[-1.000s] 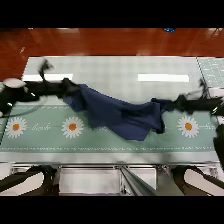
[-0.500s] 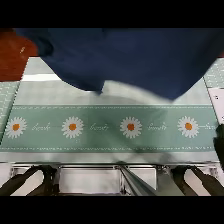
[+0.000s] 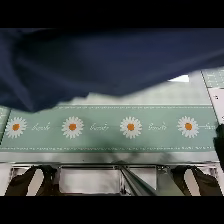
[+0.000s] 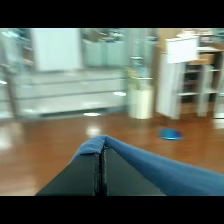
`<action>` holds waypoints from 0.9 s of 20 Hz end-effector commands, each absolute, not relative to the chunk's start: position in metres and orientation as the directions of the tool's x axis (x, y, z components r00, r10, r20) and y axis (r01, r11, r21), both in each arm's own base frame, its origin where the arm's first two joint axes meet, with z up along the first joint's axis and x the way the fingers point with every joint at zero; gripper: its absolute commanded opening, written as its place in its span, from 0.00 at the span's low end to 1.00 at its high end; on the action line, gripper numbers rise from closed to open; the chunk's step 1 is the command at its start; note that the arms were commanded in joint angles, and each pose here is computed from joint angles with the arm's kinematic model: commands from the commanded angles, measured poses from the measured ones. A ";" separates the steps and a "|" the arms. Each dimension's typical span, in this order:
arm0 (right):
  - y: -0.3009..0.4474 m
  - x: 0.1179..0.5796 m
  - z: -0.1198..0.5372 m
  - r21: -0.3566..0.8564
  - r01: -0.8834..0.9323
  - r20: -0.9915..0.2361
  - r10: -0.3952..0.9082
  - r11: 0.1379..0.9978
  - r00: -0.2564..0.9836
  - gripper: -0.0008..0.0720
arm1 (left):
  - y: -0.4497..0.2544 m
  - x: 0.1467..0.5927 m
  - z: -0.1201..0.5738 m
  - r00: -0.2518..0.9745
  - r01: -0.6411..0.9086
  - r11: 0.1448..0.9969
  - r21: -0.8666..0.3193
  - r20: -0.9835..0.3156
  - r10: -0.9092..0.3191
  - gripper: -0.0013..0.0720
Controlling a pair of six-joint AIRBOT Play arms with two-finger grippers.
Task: Fold the shirts.
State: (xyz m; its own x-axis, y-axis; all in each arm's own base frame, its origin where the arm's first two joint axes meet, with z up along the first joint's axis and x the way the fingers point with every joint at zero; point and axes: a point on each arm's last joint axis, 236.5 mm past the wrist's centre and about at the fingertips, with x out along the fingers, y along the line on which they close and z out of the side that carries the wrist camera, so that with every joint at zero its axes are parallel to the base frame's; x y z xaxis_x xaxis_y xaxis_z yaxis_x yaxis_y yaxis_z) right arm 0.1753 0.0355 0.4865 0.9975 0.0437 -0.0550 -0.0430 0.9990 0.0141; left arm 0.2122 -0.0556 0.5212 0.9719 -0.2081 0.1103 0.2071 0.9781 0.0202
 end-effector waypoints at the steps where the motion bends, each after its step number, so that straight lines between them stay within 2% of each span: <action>1: 0.035 0.151 0.470 0.012 0.001 -0.098 0.000 1.000 0.995 0.04 | -0.036 0.176 0.513 0.992 0.085 0.994 0.073 0.087 -0.091 0.04; 5: 0.033 0.169 0.429 0.065 -0.018 -0.224 0.032 0.998 0.974 0.04 | -0.031 0.203 0.466 0.992 0.111 0.994 0.022 -0.063 -0.109 0.04; 9: 0.043 0.227 0.349 0.232 -0.123 -0.402 0.210 0.965 0.891 0.04 | -0.027 0.274 0.337 0.893 0.095 0.981 -0.167 -0.421 -0.158 0.04; 12: 0.024 0.283 0.266 0.332 -0.090 -0.533 0.266 0.939 0.803 0.04 | -0.027 0.331 0.230 0.780 0.052 0.957 -0.284 -0.587 -0.217 0.04; 16: 0.006 0.365 0.169 0.470 -0.038 -0.628 0.364 0.882 0.688 0.04 | -0.031 0.408 0.128 0.695 -0.034 0.896 -0.444 -0.655 -0.298 0.04; 18: 0.004 0.410 0.124 0.511 -0.004 -0.647 0.388 0.860 0.656 0.04 | -0.037 0.449 0.093 0.674 -0.047 0.855 -0.516 -0.649 -0.355 0.04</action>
